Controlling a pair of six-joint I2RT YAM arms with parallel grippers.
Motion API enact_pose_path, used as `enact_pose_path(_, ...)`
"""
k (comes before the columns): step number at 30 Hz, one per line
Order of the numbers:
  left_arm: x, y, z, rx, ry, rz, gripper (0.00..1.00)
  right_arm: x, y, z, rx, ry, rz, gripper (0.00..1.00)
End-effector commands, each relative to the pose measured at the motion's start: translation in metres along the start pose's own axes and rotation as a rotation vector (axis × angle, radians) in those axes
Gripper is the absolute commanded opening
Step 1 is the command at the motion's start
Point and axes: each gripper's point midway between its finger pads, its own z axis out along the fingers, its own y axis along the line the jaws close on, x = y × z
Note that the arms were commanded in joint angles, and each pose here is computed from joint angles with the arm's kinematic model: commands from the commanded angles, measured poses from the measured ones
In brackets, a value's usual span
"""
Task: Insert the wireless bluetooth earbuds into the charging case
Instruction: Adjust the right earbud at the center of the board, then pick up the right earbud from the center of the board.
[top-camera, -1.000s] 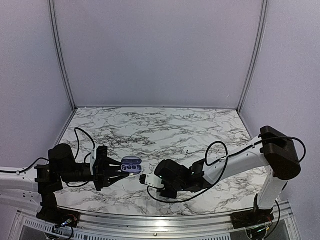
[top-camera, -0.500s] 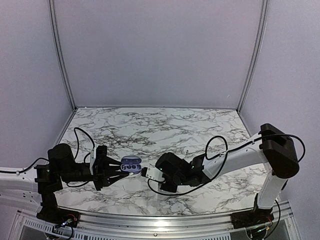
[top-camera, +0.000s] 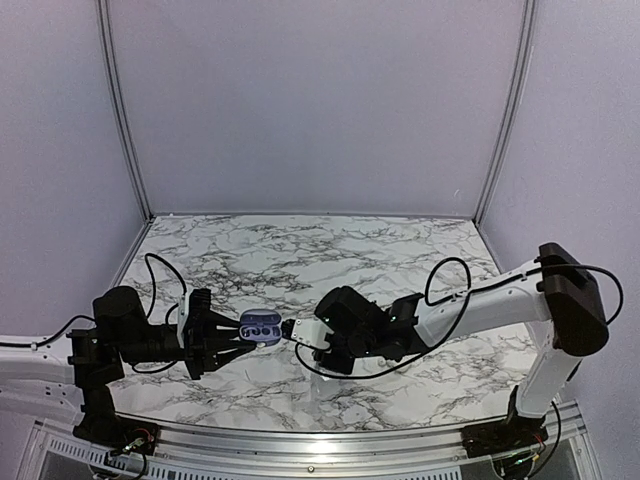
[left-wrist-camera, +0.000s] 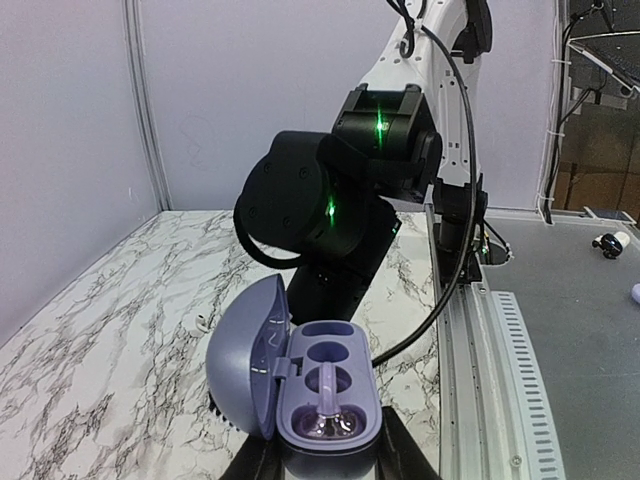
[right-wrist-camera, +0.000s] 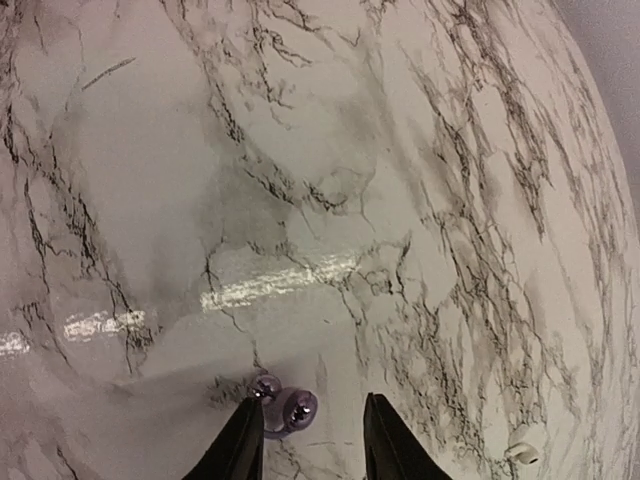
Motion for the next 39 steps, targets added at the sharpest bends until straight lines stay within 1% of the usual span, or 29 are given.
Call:
enact_pose_path(1, -0.011, 0.001, -0.003, -0.003, -0.046, 0.008, 0.00, 0.017, -0.021, -0.018, 0.100, 0.043, -0.034, 0.38)
enact_pose_path(5, -0.013, 0.001, -0.003, -0.004, -0.050, 0.011, 0.00, 0.046, -0.026, -0.017, 0.197, 0.114, -0.088, 0.41)
enact_pose_path(12, -0.016, 0.000, -0.005, 0.001, -0.062, 0.012, 0.00, 0.060, -0.008, -0.014, 0.260, 0.127, -0.229, 0.37)
enact_pose_path(17, -0.017, 0.000, -0.007, -0.001, -0.072, 0.013, 0.00, 0.051, -0.006, -0.014, 0.280, 0.070, -0.256, 0.37)
enact_pose_path(27, -0.021, -0.002, -0.009, 0.002, -0.092, 0.017, 0.00, 0.036, 0.010, -0.003, 0.222, -0.007, -0.359, 0.37)
enact_pose_path(39, -0.024, -0.001, -0.010, 0.000, -0.102, 0.022, 0.00, 0.036, 0.017, 0.015, 0.219, -0.014, -0.434, 0.36)
